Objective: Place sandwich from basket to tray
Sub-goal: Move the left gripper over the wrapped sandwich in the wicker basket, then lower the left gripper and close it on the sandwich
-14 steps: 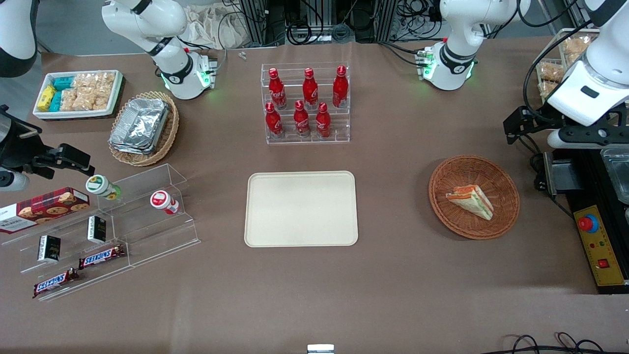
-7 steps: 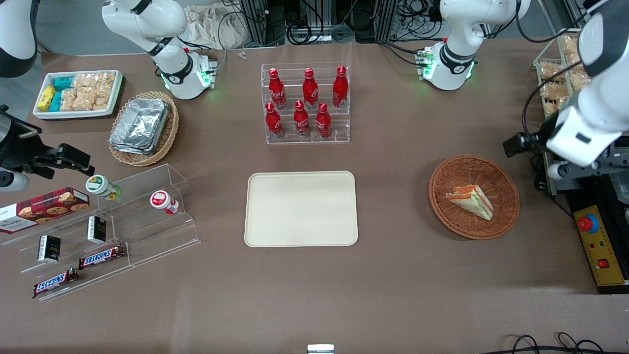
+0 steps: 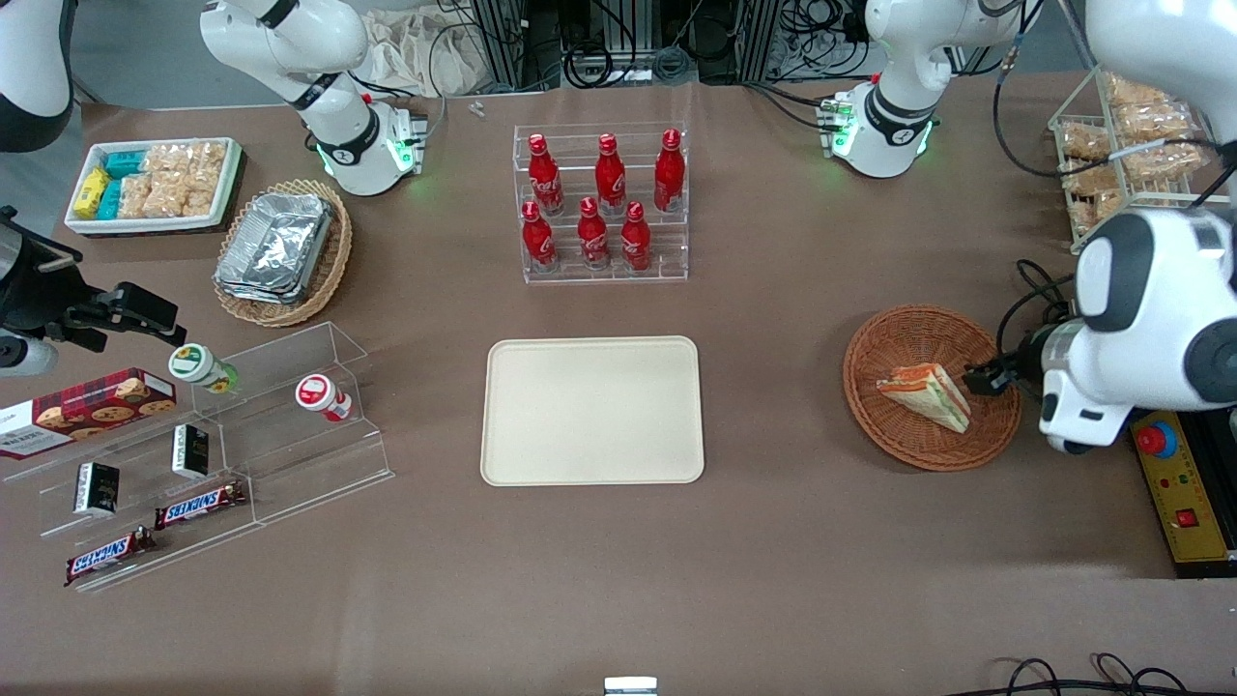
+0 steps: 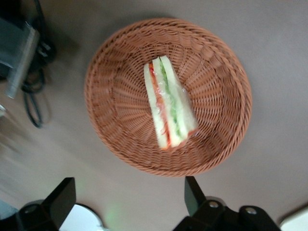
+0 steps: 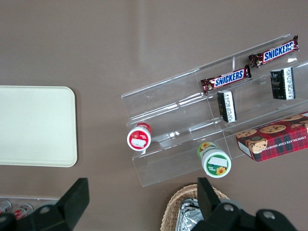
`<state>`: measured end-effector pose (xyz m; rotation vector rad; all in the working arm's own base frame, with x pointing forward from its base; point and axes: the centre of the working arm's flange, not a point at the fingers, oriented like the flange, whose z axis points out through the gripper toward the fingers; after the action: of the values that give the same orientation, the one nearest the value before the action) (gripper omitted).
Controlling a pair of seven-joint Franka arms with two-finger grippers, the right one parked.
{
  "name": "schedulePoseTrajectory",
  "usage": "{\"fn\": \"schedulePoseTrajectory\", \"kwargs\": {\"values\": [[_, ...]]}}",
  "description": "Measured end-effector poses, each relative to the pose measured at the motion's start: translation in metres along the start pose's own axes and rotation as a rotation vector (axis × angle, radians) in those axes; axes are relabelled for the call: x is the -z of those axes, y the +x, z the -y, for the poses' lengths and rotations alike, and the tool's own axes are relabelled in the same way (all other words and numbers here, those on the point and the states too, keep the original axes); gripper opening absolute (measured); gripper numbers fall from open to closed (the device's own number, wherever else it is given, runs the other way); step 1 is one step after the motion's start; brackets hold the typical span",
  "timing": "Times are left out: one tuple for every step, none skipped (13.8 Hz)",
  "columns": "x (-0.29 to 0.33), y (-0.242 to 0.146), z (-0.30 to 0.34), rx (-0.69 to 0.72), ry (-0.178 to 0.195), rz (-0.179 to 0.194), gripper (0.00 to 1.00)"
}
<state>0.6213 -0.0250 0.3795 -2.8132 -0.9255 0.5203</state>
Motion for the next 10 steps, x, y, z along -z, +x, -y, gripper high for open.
{"fn": "schedulePoseTrajectory", "kwargs": {"values": [[-0.015,0.006,-0.006,0.048,-0.027,0.015,1.00],[-0.031,0.011,-0.009,0.086,-0.063,0.029,1.00],[-0.048,0.015,-0.008,0.116,-0.097,0.039,1.00],[-0.065,0.017,-0.006,0.140,-0.122,0.041,1.00],[-0.082,0.019,-0.004,0.165,-0.139,0.035,1.00],[-0.098,0.020,-0.002,0.191,-0.149,0.027,1.00],[-0.113,0.019,-0.001,0.215,-0.154,0.021,1.00],[-0.126,0.018,0.000,0.236,-0.157,0.017,1.00],[-0.137,0.017,0.001,0.253,-0.162,0.010,1.00],[-0.146,0.016,0.002,0.265,-0.169,0.001,1.00]]}}
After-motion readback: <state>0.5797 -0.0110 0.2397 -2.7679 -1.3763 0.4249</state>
